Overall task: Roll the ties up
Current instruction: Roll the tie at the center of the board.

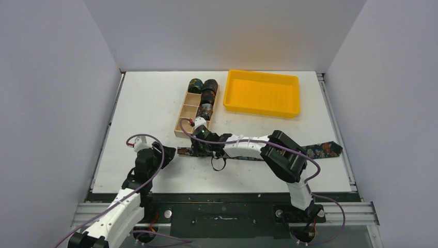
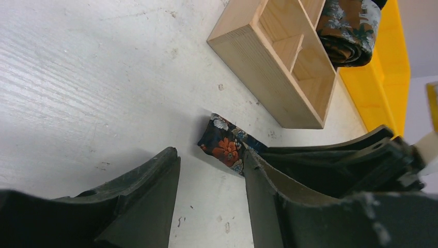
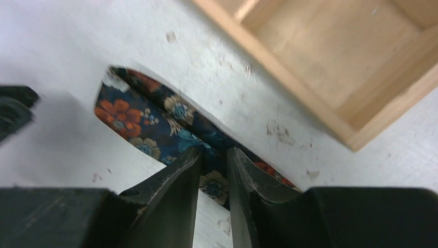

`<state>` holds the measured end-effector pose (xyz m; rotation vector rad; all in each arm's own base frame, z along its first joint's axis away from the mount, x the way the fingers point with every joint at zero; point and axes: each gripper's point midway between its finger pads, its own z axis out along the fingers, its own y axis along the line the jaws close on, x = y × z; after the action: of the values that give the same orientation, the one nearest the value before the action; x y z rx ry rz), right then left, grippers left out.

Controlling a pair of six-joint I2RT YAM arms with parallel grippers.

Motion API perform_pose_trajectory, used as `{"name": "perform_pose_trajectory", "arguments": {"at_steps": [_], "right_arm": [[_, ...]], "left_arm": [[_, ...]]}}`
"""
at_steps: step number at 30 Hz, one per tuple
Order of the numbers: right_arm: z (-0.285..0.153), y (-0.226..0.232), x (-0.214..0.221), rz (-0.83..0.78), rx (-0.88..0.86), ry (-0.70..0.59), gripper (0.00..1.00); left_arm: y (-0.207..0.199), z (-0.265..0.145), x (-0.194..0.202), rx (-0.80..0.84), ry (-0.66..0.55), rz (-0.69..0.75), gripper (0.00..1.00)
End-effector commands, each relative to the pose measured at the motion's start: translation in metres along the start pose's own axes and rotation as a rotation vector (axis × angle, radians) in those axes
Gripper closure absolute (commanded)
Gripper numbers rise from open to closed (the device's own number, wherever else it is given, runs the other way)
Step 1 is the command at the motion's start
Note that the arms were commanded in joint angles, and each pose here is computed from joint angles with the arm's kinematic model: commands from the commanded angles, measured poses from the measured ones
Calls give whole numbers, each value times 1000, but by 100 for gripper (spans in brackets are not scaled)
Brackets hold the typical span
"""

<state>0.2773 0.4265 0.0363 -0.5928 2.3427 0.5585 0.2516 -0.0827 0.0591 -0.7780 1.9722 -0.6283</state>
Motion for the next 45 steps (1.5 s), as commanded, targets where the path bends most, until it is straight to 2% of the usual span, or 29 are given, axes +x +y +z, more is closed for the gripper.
{"name": "perform_pose_trajectory", "arguments": {"at_steps": [1, 6, 10, 16, 19, 22, 24, 25, 27, 29, 32, 37, 42, 45], "right_arm": [[-8, -9, 44, -83, 19, 85, 74], [-43, -30, 85, -96, 15, 145, 74], [-74, -38, 110, -104, -15, 192, 74], [-100, -44, 115, -80, -28, 170, 71], [-107, -44, 97, -57, -41, 123, 64], [-115, -41, 74, -23, -85, 74, 57], [-125, -40, 59, -10, -111, 37, 54], [-128, -41, 55, -8, -116, 26, 53], [-133, -44, 53, -9, -120, 12, 52], [-138, -47, 53, -8, -123, 3, 52], [-141, -49, 57, -1, -136, 4, 52], [-147, -47, 60, 12, -159, -4, 52], [-151, -47, 63, 15, -173, -6, 52], [-151, -45, 64, 15, -183, -6, 53]], "left_arm": [[0, -4, -2, -4, -2, 6, 53], [-8, -6, 6, 43, 51, 42, 52], [-20, -8, 26, 131, 156, 72, 52], [-59, -25, 73, 322, 327, 161, 47], [-77, -36, 96, 376, 417, 220, 37], [-82, -43, 111, 399, 503, 219, 29], [-82, -46, 117, 416, 531, 207, 20], [-80, -47, 119, 419, 540, 200, 11], [-79, -49, 124, 437, 558, 180, 6], [-78, -50, 127, 442, 577, 177, 9], [-75, -49, 134, 424, 618, 172, 19], [-69, -44, 145, 386, 696, 125, 49], [-56, -43, 152, 345, 727, 105, 58], [-51, -41, 152, 332, 710, 105, 69]]}}
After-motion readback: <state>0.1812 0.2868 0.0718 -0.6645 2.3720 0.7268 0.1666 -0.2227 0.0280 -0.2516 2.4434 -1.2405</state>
